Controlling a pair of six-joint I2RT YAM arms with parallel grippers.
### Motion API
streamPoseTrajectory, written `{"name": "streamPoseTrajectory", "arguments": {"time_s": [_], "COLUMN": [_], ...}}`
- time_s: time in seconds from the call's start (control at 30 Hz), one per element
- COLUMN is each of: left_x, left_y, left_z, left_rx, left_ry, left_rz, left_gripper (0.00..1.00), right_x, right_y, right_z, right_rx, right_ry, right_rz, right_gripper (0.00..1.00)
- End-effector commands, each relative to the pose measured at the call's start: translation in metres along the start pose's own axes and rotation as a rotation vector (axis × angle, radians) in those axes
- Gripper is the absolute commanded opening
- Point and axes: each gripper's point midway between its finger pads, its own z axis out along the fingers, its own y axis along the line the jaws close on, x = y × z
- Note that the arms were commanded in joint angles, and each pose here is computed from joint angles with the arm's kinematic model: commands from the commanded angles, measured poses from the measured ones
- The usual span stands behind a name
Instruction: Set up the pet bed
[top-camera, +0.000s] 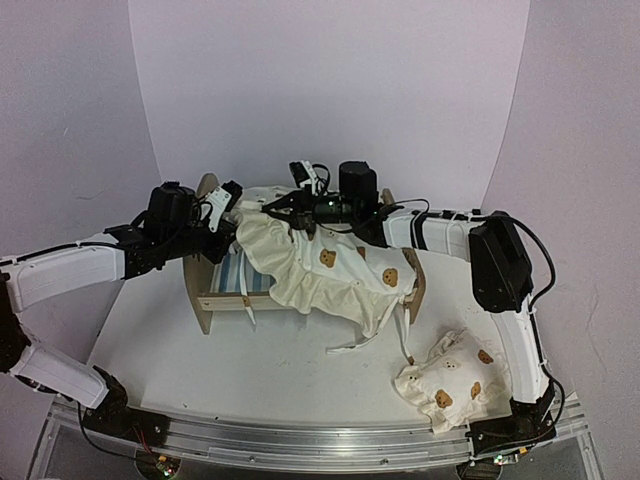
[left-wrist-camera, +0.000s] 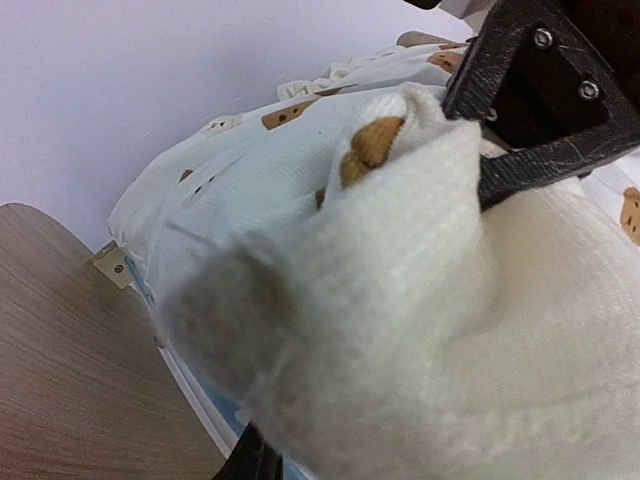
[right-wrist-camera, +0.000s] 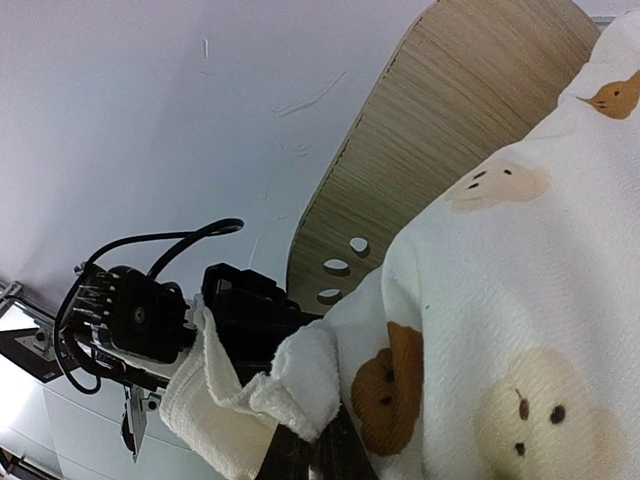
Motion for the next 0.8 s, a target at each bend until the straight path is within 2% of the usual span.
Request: {"name": "streamPoseTrajectory", "arguments": {"time_s": [0.0,0.13,0.23,0.37,0.47,0.5,0.6,0.7,0.77], "left_x": [-0.019,-0.020,-0.024,-0.010,-0.003,-0.001,-0.006,-0.027,-0.036], "left_y": [0.019,0.021,0.012,0.016,0.016,0.016,0.026,0.027,0.028], "left_z": [0.006,0.005,-0.001,0.000,0.012,0.016,0.021,0.012,0.002], "left_rx": [-0.081,-0.089,-0.031,-0.063,-0.058,-0.057,-0.110,-0.104,-0.110], "left_ry": [-0.044,-0.037,-0.037,0.006,0.028,0.031,0.017,-0.051,-0.079], "left_rz": [-0.033,-0.039,-0.028,0.007,0.028,0.031,0.028,0.046,0.075], "left_gripper": [0.19,0.23,0.25,0.34,0.33,0.32,0.18,0.04,0.00], "right_x": [-0.027,-0.027,-0.028,-0.029,-0.030,-0.030,-0.029,-0.028,-0.029], "right_y": [0.036,0.036,0.037,0.040,0.041,0.042,0.043,0.042,0.042], "right_z": [-0.006,-0.006,-0.005,-0.006,-0.005,-0.006,-0.006,-0.006,-0.007], "right_rx": [-0.062,-0.064,-0.069,-0.073,-0.076,-0.077,-0.079,-0.075,-0.076], "right_ry": [-0.061,-0.060,-0.057,-0.056,-0.057,-0.058,-0.057,-0.057,-0.059], "right_rz": [-0.099,-0.101,-0.104,-0.112,-0.113,-0.113,-0.113,-0.112,-0.114], "right_gripper": [0.00,0.00,0.00,0.00,0.00,0.00,0.00,0.00,0.00]}}
